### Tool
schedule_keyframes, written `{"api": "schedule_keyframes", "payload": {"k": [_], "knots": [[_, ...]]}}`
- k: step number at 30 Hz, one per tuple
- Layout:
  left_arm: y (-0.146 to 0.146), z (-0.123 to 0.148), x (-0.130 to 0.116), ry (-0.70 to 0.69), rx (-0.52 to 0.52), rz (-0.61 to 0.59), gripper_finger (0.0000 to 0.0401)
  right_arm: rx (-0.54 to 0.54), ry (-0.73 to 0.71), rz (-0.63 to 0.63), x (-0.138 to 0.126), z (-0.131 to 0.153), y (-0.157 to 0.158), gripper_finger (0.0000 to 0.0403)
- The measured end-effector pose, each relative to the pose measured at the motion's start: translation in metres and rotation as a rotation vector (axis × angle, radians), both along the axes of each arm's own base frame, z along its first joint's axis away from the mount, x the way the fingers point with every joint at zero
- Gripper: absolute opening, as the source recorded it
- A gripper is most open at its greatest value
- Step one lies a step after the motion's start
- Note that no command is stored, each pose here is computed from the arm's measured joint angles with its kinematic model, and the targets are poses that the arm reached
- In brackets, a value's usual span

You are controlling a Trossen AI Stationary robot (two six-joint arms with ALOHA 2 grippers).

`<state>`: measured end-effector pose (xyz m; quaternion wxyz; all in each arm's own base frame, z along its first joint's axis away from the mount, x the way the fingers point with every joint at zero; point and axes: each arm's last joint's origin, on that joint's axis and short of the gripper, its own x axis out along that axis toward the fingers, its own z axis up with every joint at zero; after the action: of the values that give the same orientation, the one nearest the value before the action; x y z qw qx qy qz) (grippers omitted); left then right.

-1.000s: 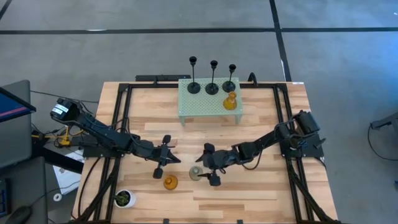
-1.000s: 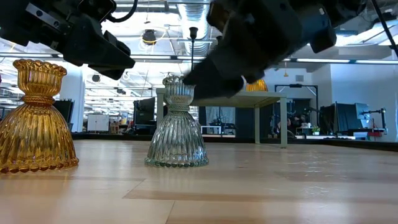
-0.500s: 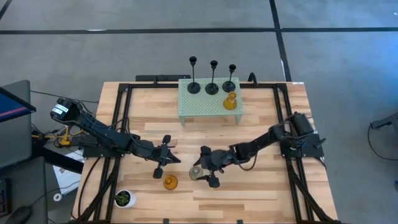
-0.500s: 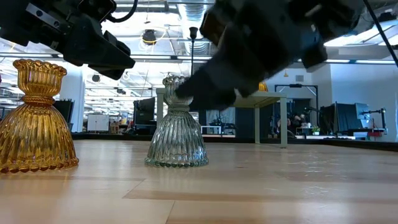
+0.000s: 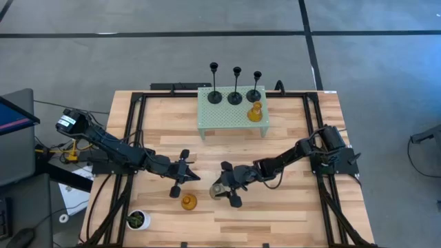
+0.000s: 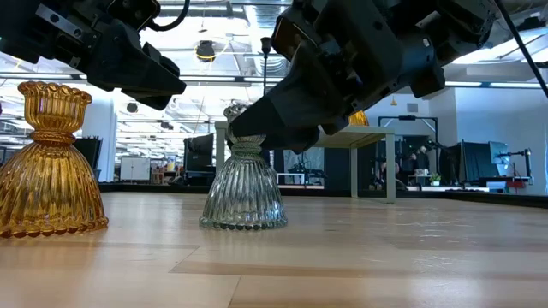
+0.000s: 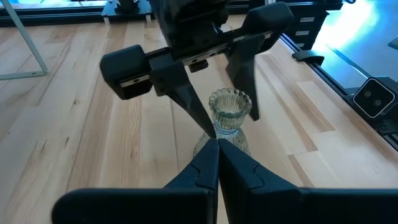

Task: Pick & Place candle stick holders
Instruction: Put the glass candle holder on the shelf

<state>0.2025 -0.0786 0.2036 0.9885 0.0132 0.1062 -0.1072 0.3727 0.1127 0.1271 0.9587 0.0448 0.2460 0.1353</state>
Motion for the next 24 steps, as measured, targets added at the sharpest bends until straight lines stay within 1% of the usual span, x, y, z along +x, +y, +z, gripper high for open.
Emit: {"api": "schedule_keyframes", "payload": {"k": [4,6,9,12,17,24], "knots": [[0.0,0.0,0.0,0.0,0.0,0.001,0.0008,0.001,-0.003,0.0,0.0,0.0,0.0,0.014],[0.0,0.0,0.0,0.0,0.0,0.0,0.0008,-0.002,-0.005,0.004,0.0,0.001,0.0,0.0123],[0.0,0.0,0.0,0.0,0.0,0.0,0.0008,-0.01,0.01,0.006,-0.002,0.005,0.0,0.0123],[0.0,0.0,0.0,0.0,0.0,0.0,0.0008,-0.016,0.029,-0.001,-0.006,0.014,-0.004,0.0123],[0.0,0.0,0.0,0.001,0.0,0.0,0.0008,-0.013,0.017,-0.023,-0.013,0.045,-0.014,0.0138],[0.0,0.0,0.0,0.0,0.0,0.0,0.0008,-0.008,-0.05,-0.112,-0.03,0.099,-0.045,0.0125]]}}
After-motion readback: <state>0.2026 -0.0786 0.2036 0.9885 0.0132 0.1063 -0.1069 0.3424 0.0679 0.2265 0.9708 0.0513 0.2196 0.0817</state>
